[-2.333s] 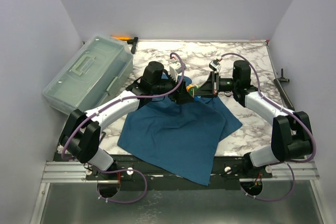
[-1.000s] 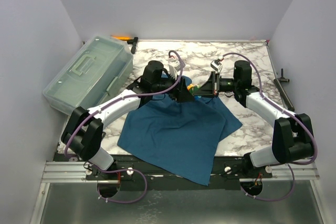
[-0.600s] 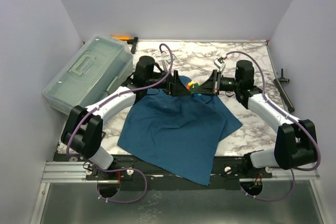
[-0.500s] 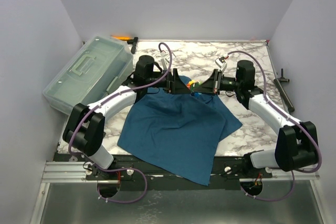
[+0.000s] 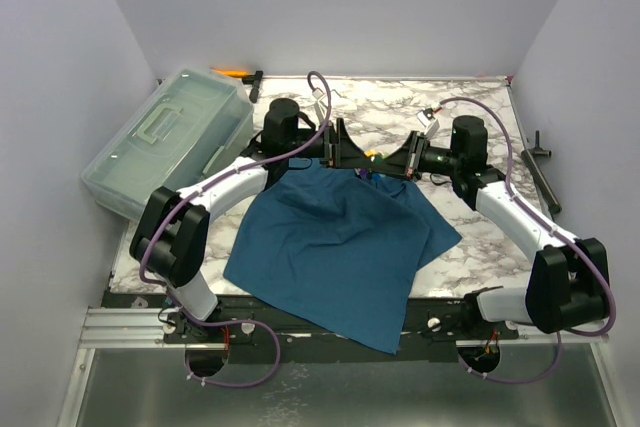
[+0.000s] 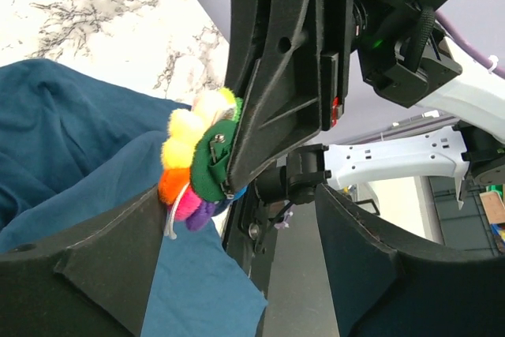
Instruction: Remove the brooch from the garment
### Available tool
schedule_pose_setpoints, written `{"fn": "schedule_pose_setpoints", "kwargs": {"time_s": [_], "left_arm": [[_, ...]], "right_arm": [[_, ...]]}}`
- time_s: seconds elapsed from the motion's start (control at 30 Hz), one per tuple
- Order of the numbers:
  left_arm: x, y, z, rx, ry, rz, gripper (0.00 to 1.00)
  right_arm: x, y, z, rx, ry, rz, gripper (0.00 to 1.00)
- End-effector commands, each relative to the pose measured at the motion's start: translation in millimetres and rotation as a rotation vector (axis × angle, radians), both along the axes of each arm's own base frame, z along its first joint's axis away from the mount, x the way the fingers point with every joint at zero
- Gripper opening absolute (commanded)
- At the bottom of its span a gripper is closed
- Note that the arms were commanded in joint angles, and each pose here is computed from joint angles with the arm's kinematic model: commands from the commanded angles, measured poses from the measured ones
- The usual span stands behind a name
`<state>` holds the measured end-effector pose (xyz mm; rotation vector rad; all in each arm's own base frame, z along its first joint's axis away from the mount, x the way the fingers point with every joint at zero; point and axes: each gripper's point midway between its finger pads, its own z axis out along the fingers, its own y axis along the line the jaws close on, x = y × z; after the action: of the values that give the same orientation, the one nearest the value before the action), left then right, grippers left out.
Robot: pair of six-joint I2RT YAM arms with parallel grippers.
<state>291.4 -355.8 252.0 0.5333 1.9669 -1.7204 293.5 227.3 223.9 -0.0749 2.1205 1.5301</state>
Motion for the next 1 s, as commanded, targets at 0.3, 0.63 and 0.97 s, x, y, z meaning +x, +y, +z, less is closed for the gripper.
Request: {"fn": "schedule_pose_setpoints", "kwargs": {"time_s": [0.3,0.63,0.97], "left_arm": [[9.0,-13.0,-3.3,-0.008,0.006,0.000,0.63],[22.9,-9.0,-14.6,0.006,0.061,0.045,0.56],[21.5,-8.9,-7.8,-0.019,0.049,0.025,0.53]], "right_arm": [[-3.2,-2.2,6.8,0.003,-0.049,-0.003,0.00],[-10.6,-2.9,6.0,-0.003,-0.078,0.024,0.01],[-12.2,-3.1,4.9,-0.003,-0.090,0.025,0.01]]}}
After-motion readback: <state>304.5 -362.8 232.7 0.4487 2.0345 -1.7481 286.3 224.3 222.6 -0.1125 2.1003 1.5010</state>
